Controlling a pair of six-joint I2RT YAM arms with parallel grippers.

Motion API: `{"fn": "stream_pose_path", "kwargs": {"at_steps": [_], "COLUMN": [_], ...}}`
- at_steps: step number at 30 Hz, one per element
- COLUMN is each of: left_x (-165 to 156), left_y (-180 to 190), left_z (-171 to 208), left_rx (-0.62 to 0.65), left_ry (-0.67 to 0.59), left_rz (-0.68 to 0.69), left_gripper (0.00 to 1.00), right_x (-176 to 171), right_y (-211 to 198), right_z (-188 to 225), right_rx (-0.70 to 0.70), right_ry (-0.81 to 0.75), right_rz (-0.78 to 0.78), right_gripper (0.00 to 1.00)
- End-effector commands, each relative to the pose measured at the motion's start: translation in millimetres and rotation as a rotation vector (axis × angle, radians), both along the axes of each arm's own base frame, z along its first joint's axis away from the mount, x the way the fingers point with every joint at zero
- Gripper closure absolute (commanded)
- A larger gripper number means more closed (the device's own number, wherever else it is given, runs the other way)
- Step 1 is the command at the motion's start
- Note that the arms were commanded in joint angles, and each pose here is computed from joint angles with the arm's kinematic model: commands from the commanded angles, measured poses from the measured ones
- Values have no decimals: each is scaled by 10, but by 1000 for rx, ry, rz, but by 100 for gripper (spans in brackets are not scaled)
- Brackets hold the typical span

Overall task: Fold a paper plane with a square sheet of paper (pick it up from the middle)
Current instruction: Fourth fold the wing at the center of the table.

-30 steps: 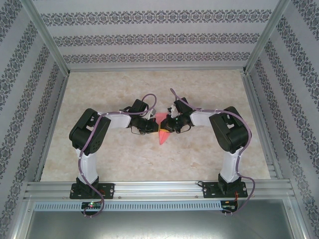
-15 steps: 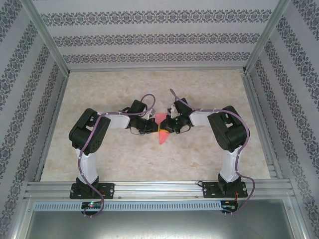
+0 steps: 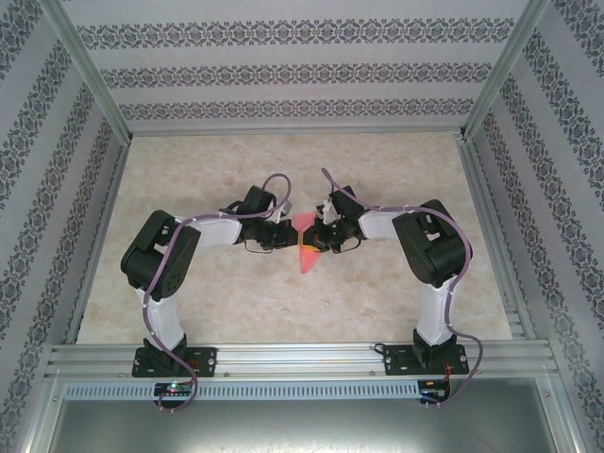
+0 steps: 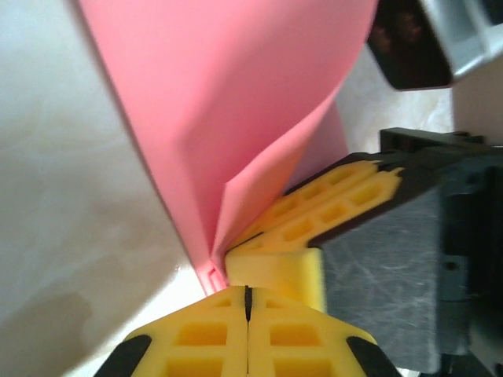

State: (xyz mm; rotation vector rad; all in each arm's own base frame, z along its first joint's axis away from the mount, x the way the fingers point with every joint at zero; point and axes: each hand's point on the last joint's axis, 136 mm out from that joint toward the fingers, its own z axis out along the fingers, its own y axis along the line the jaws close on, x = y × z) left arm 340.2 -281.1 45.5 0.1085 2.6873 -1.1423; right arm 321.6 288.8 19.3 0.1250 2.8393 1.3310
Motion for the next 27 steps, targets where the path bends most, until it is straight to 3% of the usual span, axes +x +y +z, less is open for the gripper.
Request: {"fn": "stream_pose_path", "kwargs": {"at_steps": [1,27], "left_x": [-53,-430], "left_y": [37,-164], "left_z": [21,-216], "left_rx": [13,40], "left_ry": [-6,24], "left_rz": [8,-89], "left_gripper": [89,86], "right_x": [-47,-30], "right_y": [4,-16], "right_z": [-88,-76], "right_rx": [6,76], "right_ry": [40,80], "right_rz": [-2,-67], "right_gripper": [91,95]}}
